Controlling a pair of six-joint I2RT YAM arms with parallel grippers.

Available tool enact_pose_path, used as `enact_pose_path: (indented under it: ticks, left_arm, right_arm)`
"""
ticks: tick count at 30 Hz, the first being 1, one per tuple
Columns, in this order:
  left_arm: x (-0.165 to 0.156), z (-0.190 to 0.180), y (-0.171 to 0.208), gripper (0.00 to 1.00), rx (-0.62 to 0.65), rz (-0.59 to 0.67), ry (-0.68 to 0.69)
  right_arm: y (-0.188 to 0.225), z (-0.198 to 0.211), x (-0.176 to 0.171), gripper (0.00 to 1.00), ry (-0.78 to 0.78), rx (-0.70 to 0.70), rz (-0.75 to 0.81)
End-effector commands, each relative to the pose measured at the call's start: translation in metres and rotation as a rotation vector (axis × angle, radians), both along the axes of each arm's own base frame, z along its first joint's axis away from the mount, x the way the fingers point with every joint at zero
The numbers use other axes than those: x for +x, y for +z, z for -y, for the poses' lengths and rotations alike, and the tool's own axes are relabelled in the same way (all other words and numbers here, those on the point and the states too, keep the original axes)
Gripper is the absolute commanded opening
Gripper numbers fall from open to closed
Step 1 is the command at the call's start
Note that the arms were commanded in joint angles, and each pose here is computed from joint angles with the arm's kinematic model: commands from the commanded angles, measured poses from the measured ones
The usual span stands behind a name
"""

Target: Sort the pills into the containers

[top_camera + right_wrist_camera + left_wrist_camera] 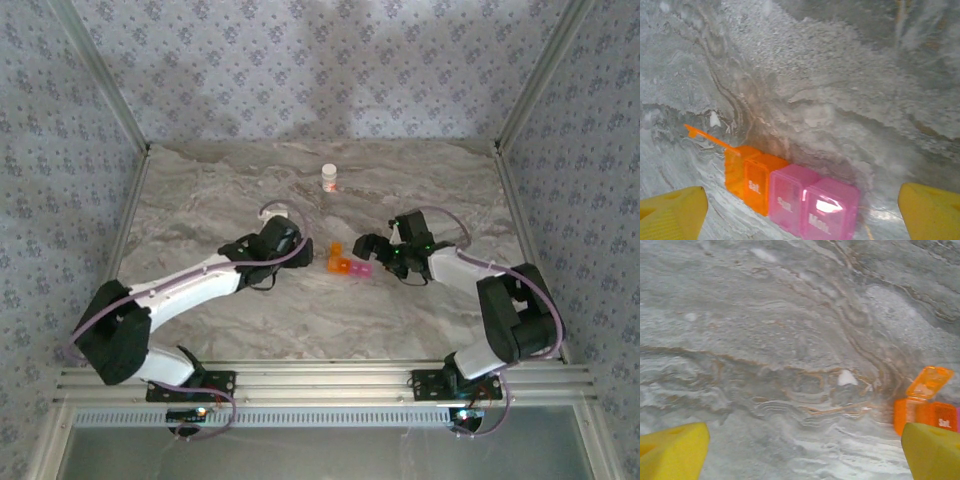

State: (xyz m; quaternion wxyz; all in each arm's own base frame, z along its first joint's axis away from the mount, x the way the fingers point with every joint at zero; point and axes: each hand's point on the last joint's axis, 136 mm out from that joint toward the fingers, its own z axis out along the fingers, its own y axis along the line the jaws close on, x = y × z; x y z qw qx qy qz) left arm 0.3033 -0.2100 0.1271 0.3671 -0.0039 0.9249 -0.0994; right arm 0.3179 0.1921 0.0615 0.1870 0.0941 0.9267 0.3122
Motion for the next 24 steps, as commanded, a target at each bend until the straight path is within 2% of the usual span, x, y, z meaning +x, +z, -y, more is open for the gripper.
enact_pose_path:
  ticks: [1,8,18,24]
  left_arm:
    - [0.001,-0.023,0.006,0.98,-0.001,0.025,0.072]
    - [-0.003,-0.042,0.007,0.98,-0.031,0.035,0.111]
    - [-0.012,-0.051,0.004,0.98,-0.049,0.035,0.123]
    - [-0.014,-0.051,0.002,0.98,-0.062,0.034,0.117]
  right_arm:
    - [0.005,-0.01,0.009,0.99,-0.007,0.004,0.005]
    - [0.005,-0.023,0.013,0.99,0.014,-0.011,-0.001]
    - [0.003,-0.042,0.02,0.99,0.045,-0.018,-0.008]
    - [0.017,-0.039,0.024,0.99,0.04,-0.038,0.038]
